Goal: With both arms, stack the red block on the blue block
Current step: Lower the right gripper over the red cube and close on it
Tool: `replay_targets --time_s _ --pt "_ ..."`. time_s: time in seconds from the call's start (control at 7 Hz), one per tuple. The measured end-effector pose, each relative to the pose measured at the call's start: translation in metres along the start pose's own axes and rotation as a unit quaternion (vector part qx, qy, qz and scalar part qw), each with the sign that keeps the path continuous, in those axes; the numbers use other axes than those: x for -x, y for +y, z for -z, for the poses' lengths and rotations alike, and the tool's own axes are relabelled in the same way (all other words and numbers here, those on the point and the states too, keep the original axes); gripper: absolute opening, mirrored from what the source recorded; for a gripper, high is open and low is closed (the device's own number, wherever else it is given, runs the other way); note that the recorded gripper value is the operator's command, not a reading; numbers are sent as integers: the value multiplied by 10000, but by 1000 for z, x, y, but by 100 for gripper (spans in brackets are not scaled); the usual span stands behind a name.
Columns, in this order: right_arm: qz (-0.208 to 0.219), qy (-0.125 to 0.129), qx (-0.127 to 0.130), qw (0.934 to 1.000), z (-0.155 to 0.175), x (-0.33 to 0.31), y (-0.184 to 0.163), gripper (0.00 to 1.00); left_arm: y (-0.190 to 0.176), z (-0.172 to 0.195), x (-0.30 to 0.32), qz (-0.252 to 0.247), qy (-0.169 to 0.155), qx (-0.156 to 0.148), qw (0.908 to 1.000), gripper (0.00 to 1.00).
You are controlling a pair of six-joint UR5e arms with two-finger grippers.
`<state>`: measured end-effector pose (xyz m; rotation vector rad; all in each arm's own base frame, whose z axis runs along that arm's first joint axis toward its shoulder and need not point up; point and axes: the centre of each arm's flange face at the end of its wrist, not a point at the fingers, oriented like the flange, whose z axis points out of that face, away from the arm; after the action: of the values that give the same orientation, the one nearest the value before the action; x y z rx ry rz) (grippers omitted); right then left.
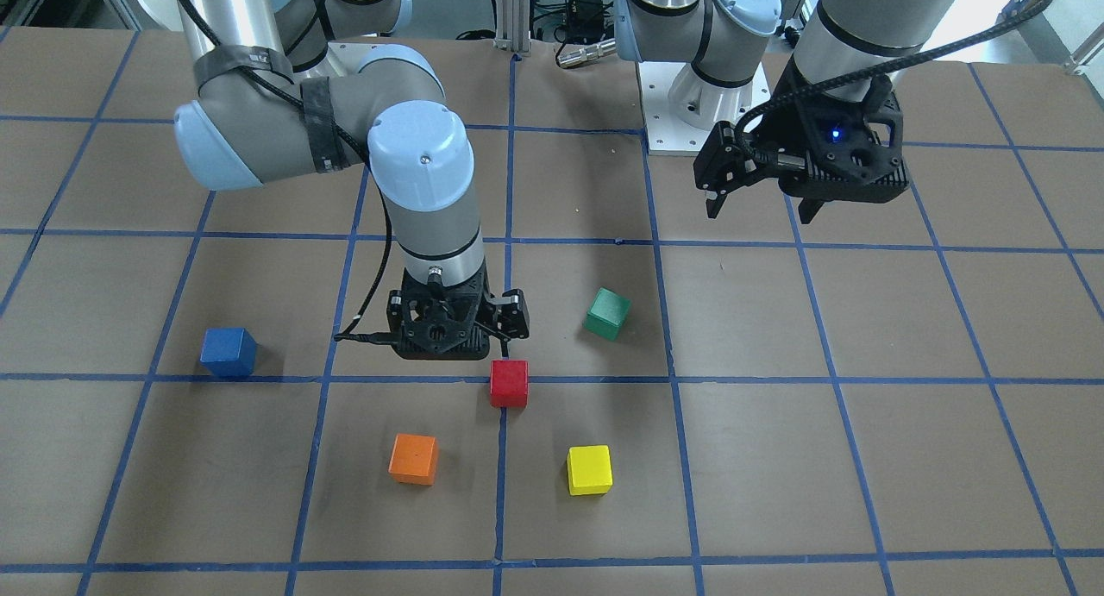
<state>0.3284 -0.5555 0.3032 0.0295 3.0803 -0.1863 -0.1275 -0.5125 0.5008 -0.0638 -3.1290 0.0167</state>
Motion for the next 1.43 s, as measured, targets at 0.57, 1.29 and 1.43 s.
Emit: replay_targets --time_s 0.57,1.29,1.43 --pt "86 -12 362 9993 -51 30 2 100 1 -3 -1 -13 -1 32 10000 100" --pt "-83 -186 715 9972 -87 36 5 100 0 -4 -1 -22 1 33 10000 100" --pt "-86 -156 738 9971 -90 36 7 100 0 -4 -1 -18 4 33 10000 100"
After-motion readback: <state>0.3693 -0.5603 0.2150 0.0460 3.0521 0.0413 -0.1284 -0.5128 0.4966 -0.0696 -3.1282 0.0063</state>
